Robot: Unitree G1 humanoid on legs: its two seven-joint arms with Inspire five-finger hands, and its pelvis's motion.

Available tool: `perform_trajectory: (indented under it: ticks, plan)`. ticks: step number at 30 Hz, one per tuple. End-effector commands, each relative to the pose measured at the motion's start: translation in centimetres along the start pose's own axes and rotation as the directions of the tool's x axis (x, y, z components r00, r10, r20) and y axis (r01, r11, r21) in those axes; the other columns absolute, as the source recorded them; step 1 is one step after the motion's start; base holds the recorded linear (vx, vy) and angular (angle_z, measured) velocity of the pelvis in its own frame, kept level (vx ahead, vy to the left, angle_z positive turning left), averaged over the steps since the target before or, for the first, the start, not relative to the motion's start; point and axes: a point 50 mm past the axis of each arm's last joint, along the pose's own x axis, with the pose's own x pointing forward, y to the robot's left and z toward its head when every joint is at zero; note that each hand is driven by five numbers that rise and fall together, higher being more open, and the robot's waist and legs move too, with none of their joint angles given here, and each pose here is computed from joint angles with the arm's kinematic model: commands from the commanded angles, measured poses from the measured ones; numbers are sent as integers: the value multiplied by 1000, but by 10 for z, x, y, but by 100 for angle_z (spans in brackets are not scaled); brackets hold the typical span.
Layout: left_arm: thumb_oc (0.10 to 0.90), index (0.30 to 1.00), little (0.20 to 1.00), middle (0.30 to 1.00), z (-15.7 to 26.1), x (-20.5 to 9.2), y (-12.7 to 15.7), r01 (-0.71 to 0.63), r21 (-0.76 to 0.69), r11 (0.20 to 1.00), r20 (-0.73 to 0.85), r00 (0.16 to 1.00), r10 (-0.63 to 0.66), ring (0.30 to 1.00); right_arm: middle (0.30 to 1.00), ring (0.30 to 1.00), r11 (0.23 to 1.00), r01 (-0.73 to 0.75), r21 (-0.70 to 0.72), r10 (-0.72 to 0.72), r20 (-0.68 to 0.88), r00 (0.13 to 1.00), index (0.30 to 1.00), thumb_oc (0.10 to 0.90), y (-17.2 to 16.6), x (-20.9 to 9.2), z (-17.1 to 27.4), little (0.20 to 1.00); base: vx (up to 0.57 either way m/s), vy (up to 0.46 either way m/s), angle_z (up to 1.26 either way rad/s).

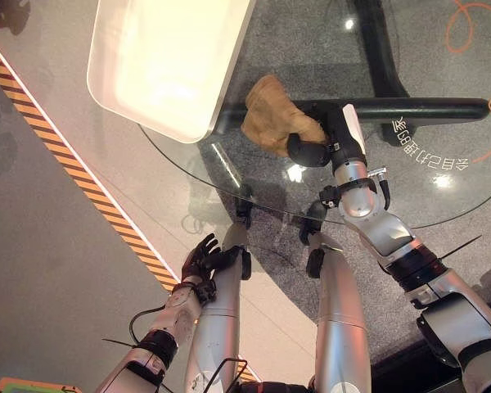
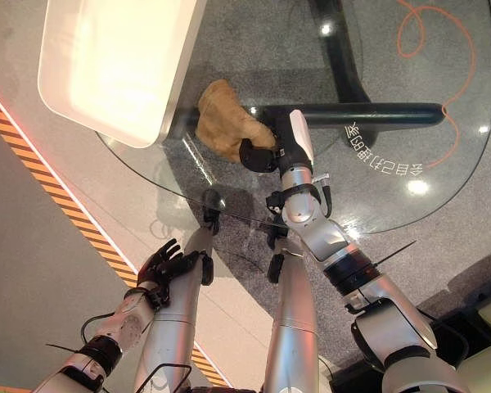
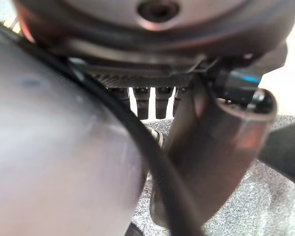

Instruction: Wipe the table with a cloth and put it in the basket.

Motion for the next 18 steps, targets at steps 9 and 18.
perform_trajectory:
  ticks: [9,18]
  plan:
    - [800,900,900,900,-54,-28,22,-71,-45,996,-119,991,65,900,300,300,859,511,-40,-512,-30,859,300,100,-99,-11,-24,200,-4,-5,-4]
    - [800,900,900,900,-42,-24,27,-86,-55,995,-83,993,81,900,300,300,680,733,2,-727,-127,675,300,100,-142,-30,-47,200,-8,-9,-5]
